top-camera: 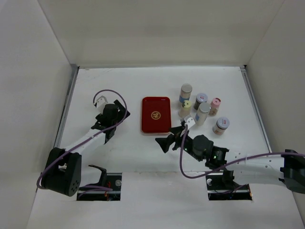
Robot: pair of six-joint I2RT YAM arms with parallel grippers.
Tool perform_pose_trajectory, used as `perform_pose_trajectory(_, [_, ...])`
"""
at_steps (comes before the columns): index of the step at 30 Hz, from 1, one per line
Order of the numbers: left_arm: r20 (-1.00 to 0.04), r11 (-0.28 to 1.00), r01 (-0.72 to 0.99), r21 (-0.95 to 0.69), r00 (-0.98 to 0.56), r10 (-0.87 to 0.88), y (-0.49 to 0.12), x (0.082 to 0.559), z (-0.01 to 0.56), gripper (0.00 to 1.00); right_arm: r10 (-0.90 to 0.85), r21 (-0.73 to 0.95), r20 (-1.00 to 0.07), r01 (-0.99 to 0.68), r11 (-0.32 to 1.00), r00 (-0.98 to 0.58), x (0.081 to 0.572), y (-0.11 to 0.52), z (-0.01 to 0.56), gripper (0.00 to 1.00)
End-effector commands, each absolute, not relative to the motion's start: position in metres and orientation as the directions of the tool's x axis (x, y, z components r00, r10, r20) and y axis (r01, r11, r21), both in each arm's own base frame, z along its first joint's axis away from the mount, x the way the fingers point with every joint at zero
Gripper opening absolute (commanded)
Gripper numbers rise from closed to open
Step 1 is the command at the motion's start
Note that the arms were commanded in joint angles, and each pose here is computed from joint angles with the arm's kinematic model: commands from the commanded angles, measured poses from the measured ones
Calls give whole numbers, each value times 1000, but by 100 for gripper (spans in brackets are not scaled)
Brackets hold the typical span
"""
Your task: Organize the condiment bottles
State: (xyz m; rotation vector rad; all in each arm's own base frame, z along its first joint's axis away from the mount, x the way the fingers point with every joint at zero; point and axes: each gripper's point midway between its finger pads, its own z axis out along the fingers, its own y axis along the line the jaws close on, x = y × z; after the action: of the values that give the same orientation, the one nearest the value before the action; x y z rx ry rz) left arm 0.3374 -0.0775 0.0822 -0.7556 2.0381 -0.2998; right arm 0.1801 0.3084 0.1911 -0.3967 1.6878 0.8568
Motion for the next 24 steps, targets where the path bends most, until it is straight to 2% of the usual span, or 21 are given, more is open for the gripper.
perform_pose_trajectory(1, [-710, 786, -350, -510, -345, -614, -81, 346, 104, 100, 285, 375, -926, -674, 636, -246, 179, 309, 222, 100])
perform_pose_trajectory(4, [-717, 793, -328, -514, -343, -607, -88, 346, 106, 100, 327, 401, -913, -692, 600, -245, 175, 309, 237, 99])
perform_pose_trajectory(6, [-730, 801, -344, -489, -342, -592, -89, 347, 103, 100, 353, 411, -905, -700, 585, -236, 176, 308, 251, 64])
perform_pose_trajectory(8, [-751, 812, -367, -453, -334, -570, -90, 347, 102, 100, 390, 425, -896, -664, 614, -213, 195, 300, 267, 37])
perform_pose_trajectory(10, [-780, 823, -390, -412, -316, -540, -88, 345, 105, 100, 405, 452, -887, -602, 658, -222, 218, 291, 279, 24])
perform_pose_trajectory(13, [-819, 844, -400, -358, -300, -489, -88, 340, 113, 100, 395, 453, -891, -486, 747, -224, 255, 273, 293, 14])
perform_pose_trajectory(15, [-823, 856, -387, -344, -315, -473, -93, 336, 113, 100, 386, 434, -901, -368, 823, -199, 287, 251, 298, 1])
perform_pose_trajectory(22, [-813, 852, -382, -359, -320, -486, -94, 331, 109, 100, 296, 327, -931, -127, 936, -212, 369, 194, 288, 0])
perform_pose_trajectory(23, [-809, 844, -383, -375, -309, -499, -94, 329, 109, 100, 282, 311, -934, -107, 944, -219, 379, 190, 285, 5])
perform_pose_trajectory(24, [-803, 838, -384, -387, -306, -511, -95, 327, 109, 100, 263, 289, -937, -88, 953, -232, 388, 186, 279, 17])
